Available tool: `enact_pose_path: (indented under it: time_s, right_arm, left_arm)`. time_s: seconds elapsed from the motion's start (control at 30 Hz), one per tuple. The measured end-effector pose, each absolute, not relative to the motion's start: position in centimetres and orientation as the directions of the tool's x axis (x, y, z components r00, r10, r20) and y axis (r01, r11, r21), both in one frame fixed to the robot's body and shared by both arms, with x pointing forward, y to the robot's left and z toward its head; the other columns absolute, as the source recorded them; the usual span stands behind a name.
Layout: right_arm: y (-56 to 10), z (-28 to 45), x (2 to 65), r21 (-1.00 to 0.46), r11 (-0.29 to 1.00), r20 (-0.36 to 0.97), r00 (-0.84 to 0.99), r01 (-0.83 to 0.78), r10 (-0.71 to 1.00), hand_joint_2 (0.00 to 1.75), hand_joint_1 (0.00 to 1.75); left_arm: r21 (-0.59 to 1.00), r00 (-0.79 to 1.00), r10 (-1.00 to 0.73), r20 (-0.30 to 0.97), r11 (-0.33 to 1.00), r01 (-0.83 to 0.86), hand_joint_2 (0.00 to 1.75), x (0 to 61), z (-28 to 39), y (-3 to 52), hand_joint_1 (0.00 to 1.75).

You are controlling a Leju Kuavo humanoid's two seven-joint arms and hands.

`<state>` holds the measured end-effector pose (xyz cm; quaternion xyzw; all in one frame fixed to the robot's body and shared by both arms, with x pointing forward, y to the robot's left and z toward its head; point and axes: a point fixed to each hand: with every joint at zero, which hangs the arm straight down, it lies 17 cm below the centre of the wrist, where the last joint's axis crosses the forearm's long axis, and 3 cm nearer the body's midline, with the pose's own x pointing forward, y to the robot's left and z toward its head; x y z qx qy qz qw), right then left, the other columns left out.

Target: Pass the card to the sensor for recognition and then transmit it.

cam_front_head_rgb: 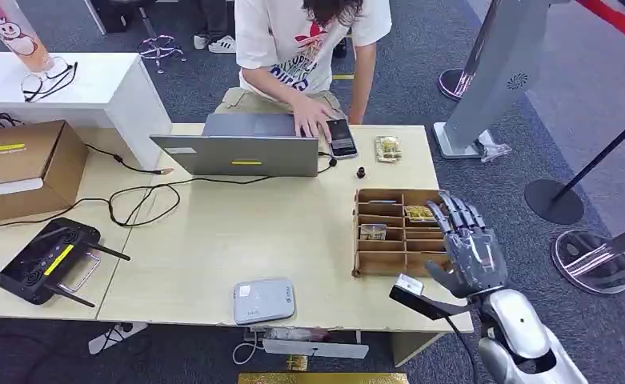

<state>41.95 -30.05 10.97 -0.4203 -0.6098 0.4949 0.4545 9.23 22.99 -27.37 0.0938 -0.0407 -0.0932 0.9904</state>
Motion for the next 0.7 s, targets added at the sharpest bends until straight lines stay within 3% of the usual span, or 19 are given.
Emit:
enact_pose_path:
  time_s: [0.7]
  right_arm:
    - [-33.5,8.4,41.5,-0.99,0.125,0.133,-0.155,-0.059,0.979,1.75,0.02]
  left_arm:
    - [0.188,0.98,-0.191,0.056,0.966,0.177,0.0,9.1,-27.4,23.0,0.0]
